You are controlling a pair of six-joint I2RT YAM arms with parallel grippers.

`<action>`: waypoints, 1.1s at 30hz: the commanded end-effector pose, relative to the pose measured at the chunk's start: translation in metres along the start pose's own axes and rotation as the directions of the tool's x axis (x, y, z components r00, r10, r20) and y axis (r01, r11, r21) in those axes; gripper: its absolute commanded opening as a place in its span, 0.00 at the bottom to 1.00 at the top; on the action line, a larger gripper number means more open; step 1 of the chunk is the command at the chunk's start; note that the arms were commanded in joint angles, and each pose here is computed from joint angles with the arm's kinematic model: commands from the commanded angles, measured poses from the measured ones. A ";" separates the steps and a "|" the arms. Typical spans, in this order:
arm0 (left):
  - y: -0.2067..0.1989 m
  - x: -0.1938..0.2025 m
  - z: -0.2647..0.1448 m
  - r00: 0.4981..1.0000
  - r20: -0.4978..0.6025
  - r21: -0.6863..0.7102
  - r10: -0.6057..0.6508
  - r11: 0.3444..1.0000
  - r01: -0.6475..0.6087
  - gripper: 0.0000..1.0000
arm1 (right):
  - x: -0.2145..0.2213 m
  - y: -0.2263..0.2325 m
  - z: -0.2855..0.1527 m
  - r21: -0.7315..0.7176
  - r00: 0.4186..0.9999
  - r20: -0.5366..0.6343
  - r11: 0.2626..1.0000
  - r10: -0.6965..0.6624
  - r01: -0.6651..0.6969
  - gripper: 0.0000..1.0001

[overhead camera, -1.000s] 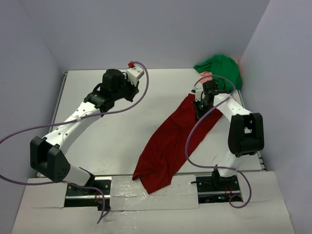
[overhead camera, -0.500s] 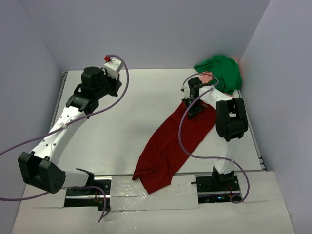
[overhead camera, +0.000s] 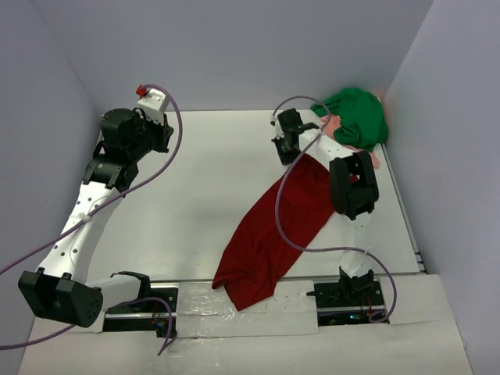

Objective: Fold and stack the t-shirts
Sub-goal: Fold the tshirt

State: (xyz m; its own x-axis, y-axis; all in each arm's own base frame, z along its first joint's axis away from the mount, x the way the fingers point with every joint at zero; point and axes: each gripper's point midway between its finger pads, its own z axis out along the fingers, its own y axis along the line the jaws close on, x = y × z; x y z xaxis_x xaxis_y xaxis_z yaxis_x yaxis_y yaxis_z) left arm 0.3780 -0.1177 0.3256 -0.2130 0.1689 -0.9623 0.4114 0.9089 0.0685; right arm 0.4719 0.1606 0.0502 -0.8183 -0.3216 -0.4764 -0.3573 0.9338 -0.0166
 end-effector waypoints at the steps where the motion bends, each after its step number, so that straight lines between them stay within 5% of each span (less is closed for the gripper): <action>1: -0.001 0.003 -0.001 1.000 0.006 0.013 -0.013 1.000 0.013 0.12 | -0.042 -0.016 -0.073 0.188 0.957 0.282 0.982 -0.069 0.016 0.00; 11: -0.004 0.027 0.018 1.000 -0.014 0.032 -0.026 0.999 0.026 0.12 | -0.033 -0.031 -0.185 0.277 0.869 0.481 0.960 -0.119 -0.022 0.00; 21: -0.006 0.039 0.020 0.999 -0.047 0.045 -0.017 0.999 0.019 0.12 | 0.053 -0.042 -0.125 0.283 0.994 0.081 0.958 -0.068 0.043 0.00; 33: -0.002 0.056 0.027 0.996 -0.084 0.057 -0.015 0.998 0.019 0.12 | 0.131 -0.041 -0.081 0.150 0.974 -0.224 0.989 0.018 0.016 0.00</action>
State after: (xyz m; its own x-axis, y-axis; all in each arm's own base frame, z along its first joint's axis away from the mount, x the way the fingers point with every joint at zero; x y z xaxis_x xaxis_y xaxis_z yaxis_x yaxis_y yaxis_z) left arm 0.3824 -0.1172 0.2560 -0.3365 0.1905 -0.9222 0.4368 0.8992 0.0264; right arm 0.3630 0.0687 0.0769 -0.8682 -0.3460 -0.3556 -0.2871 0.9349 -0.2087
